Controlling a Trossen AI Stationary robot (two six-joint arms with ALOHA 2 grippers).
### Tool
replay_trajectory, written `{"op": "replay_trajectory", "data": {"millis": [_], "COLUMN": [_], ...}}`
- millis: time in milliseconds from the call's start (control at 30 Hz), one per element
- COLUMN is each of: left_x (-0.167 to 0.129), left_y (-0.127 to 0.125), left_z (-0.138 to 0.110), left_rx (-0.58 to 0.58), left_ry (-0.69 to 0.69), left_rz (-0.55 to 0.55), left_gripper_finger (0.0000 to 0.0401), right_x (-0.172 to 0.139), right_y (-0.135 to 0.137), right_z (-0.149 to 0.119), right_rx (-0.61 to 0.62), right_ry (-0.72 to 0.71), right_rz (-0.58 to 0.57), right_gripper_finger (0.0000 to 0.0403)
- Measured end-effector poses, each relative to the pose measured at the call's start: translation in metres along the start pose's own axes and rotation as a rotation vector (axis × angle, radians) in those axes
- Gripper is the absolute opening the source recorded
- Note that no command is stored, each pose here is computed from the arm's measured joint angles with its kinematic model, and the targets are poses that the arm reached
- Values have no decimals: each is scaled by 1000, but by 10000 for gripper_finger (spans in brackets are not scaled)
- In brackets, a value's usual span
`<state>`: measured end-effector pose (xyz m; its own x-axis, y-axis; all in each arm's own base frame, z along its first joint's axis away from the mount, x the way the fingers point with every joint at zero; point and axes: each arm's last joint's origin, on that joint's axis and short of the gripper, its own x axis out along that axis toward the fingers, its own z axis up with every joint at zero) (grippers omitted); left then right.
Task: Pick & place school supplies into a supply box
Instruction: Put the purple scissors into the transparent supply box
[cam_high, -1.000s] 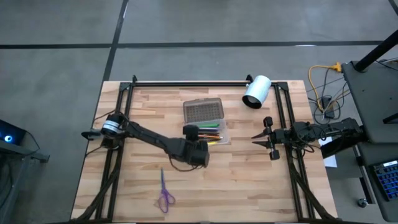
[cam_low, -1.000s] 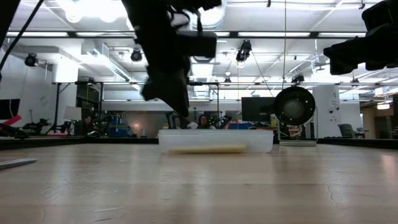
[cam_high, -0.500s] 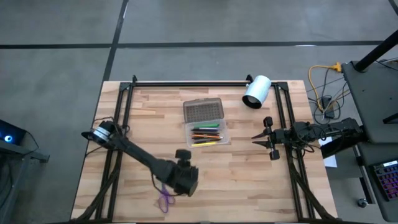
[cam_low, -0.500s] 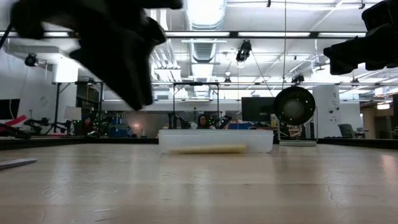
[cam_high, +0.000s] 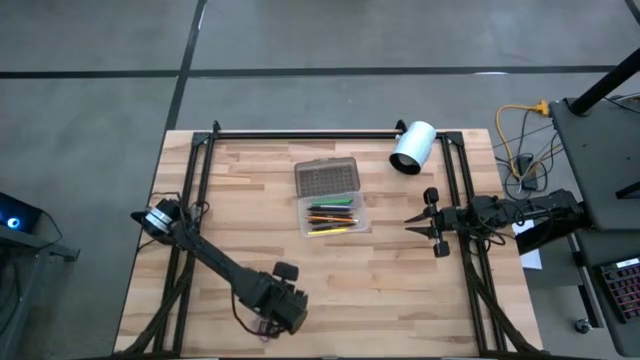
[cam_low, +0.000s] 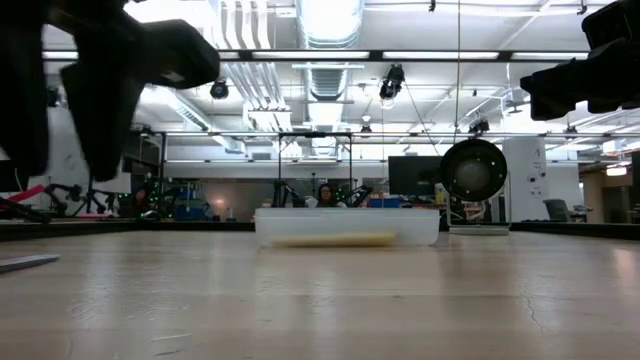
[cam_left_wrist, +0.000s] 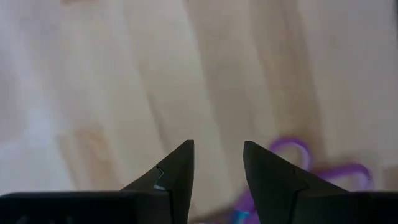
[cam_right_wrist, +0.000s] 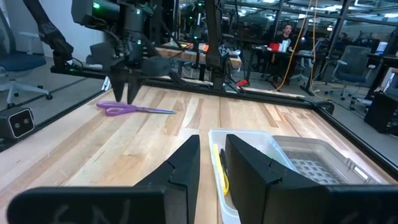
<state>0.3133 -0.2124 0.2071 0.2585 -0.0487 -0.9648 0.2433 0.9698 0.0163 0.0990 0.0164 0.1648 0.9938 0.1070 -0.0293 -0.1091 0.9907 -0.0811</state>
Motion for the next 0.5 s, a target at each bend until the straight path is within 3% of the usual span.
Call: {"op": "replay_trajectory", "data": {"millis": [333, 500], "left_x": [-2, -4], "left_y": [-21, -35], "left_z": [-8, -14], "left_rx": [28, 37], "left_ry": [72, 84], "left_rz": [-199, -222], "left_gripper_finger": [123, 123], "right_x": [0, 0], "right_y": [0, 0], "right_z": [0, 0], "right_rx": [0, 0], "right_ry": [0, 0], "right_rz": [1, 1], "right_gripper_finger": [68, 68]}}
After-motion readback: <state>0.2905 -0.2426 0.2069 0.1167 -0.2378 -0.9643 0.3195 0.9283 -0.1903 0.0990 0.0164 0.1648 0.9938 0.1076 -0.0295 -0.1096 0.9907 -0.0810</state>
